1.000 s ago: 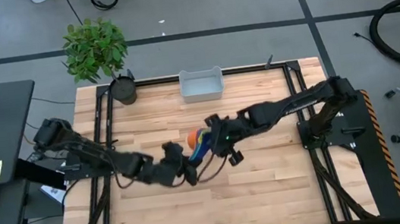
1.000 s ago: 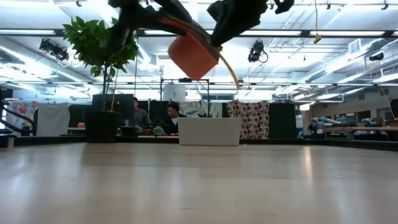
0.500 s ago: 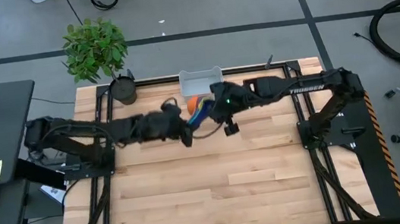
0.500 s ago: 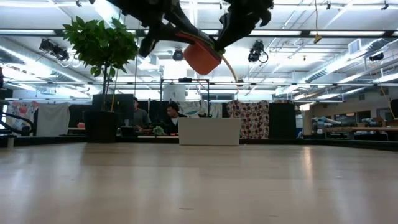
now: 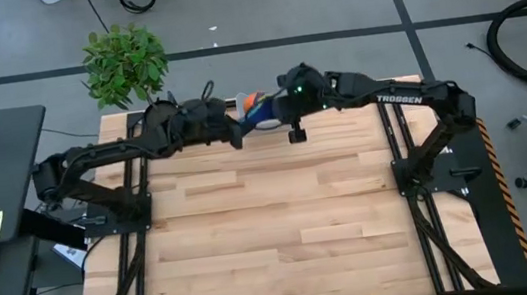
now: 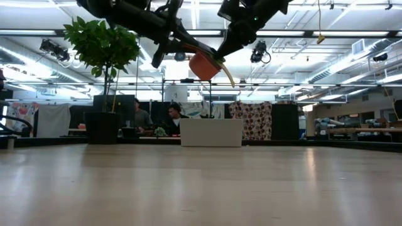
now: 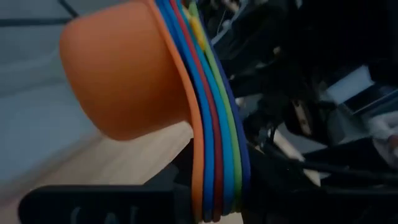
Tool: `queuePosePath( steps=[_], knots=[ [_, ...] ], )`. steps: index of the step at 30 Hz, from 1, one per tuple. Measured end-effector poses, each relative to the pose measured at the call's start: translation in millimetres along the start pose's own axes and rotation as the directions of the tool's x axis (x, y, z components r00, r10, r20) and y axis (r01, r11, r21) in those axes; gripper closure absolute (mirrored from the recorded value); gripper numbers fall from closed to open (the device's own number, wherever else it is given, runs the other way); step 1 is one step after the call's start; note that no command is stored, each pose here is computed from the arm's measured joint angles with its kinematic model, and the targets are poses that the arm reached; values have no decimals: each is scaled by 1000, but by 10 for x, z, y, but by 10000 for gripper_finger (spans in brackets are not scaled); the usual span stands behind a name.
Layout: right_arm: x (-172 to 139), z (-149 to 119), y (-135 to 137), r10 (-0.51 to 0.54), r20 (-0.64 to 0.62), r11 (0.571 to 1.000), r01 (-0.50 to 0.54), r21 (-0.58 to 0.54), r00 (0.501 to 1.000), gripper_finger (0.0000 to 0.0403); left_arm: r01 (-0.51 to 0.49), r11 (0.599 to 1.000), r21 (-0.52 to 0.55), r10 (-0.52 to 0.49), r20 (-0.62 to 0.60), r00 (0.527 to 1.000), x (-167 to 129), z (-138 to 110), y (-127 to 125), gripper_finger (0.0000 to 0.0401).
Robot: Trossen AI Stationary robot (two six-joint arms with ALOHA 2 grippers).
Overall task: Nest measuring cups in basket
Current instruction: Put the stacked measuring cups into the gray bin
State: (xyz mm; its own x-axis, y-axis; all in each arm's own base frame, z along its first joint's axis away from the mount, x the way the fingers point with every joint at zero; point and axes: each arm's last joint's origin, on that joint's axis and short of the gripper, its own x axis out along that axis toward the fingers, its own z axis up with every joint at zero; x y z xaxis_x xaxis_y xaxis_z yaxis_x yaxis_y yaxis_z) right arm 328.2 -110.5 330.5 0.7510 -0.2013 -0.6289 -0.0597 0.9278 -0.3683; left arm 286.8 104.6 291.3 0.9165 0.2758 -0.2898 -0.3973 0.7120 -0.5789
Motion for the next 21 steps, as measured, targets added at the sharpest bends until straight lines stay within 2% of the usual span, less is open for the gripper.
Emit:
queuePosePath(
  steps=[5, 10, 21],
  knots=[
    [-17, -109, -219, -12, 24, 1000, 13, -7, 1000, 382, 34, 999, -27, -33, 30, 999, 53, 143, 194, 331],
    [22, -219, -359, -12, 20, 1000, 12, 8, 1000, 383, 34, 998, -49, -32, 42, 999, 171, 164, 336, 331],
    [361, -490, -584, -18, -34, 999, 19, 25, 999, 383, 0, 992, -125, -1, -3, 1000, 426, 231, 710, 331]
  ],
)
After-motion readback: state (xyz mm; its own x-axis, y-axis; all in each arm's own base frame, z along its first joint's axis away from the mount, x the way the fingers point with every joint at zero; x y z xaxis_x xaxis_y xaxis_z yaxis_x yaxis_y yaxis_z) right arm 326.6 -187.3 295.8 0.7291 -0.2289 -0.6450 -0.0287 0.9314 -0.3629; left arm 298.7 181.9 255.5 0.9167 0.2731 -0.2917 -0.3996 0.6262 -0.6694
